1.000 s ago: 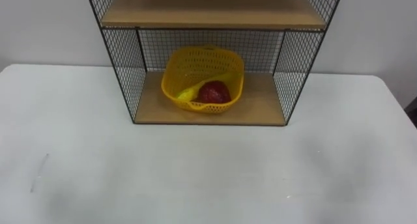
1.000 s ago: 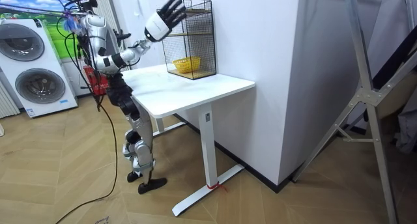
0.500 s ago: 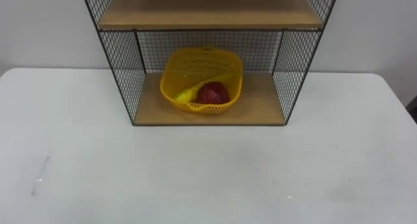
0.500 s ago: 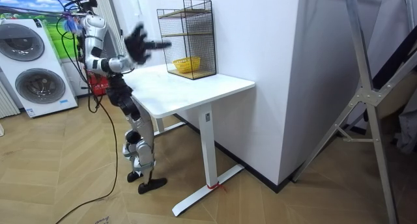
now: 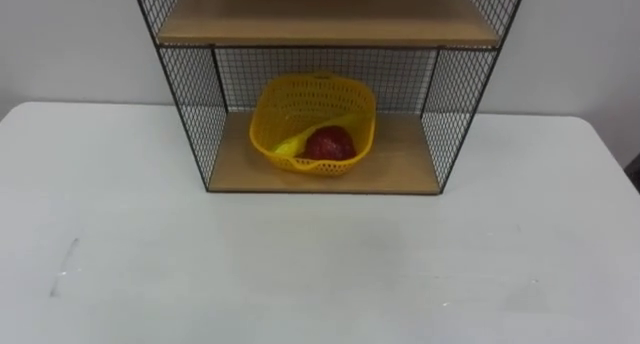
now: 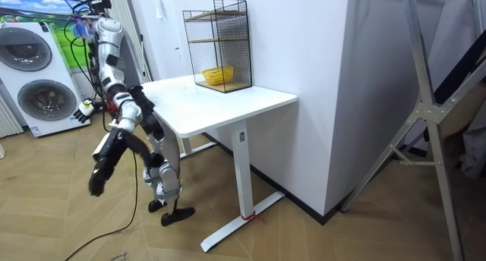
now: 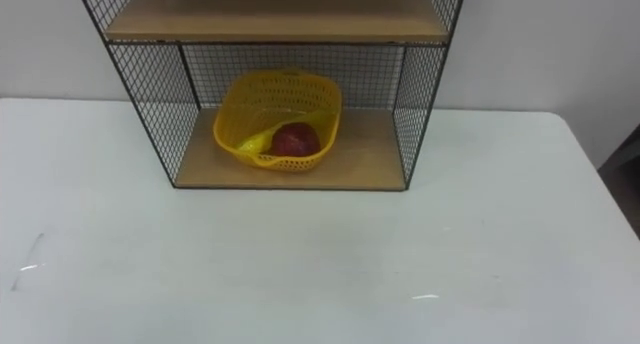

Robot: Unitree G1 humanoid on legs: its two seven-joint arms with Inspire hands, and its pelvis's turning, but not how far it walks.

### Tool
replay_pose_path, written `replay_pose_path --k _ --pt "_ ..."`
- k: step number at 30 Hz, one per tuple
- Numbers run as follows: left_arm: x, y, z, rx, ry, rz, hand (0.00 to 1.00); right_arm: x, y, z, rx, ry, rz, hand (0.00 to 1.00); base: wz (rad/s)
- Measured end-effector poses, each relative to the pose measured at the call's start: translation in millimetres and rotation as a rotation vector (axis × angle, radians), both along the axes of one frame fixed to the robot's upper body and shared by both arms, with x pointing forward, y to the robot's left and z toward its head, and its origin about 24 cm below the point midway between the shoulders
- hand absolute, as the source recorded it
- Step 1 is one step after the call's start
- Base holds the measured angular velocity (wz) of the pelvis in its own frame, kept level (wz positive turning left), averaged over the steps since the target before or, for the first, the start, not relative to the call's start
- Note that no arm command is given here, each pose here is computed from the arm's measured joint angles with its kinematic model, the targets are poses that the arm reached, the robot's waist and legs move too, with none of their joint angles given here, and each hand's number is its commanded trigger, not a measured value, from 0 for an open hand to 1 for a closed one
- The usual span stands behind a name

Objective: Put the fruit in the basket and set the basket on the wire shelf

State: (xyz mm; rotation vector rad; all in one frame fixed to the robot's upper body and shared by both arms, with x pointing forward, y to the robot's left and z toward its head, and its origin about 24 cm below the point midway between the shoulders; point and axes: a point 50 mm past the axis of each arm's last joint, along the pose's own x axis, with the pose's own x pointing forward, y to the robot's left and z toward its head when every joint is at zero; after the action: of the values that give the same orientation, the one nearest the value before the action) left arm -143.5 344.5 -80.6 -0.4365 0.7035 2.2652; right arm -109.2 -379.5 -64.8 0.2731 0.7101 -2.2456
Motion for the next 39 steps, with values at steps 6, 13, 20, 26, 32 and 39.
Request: replay_pose_path --k 6,13,20,26,32,39 --pt "9 -16.7 -20 -0.172 0.069 -0.241 0.0 5 25 -27 0.145 0.009 0.033 0.0 0.06" --pt "65 -42.3 -52 -0.47 0.142 -0.917 0.0 30 53 -55 0.374 0.101 0.323 0.0 0.0" --pt "92 -62.7 -67 -0.66 0.173 -1.225 0.0 45 68 -69 0.563 0.231 0.643 0.0 -0.01" --pt "105 -72.4 -73 -0.746 0.299 -1.416 0.0 58 85 -81 0.762 0.414 1.006 0.0 -0.09" --pt "122 -78.5 -77 -0.775 0.357 -1.537 0.0 87 97 -90 0.831 0.493 1.292 0.0 -0.02" --pt "140 -96.5 -83 -0.815 0.442 -1.725 0.0 113 116 -98 0.902 0.582 1.58 0.0 0.0"
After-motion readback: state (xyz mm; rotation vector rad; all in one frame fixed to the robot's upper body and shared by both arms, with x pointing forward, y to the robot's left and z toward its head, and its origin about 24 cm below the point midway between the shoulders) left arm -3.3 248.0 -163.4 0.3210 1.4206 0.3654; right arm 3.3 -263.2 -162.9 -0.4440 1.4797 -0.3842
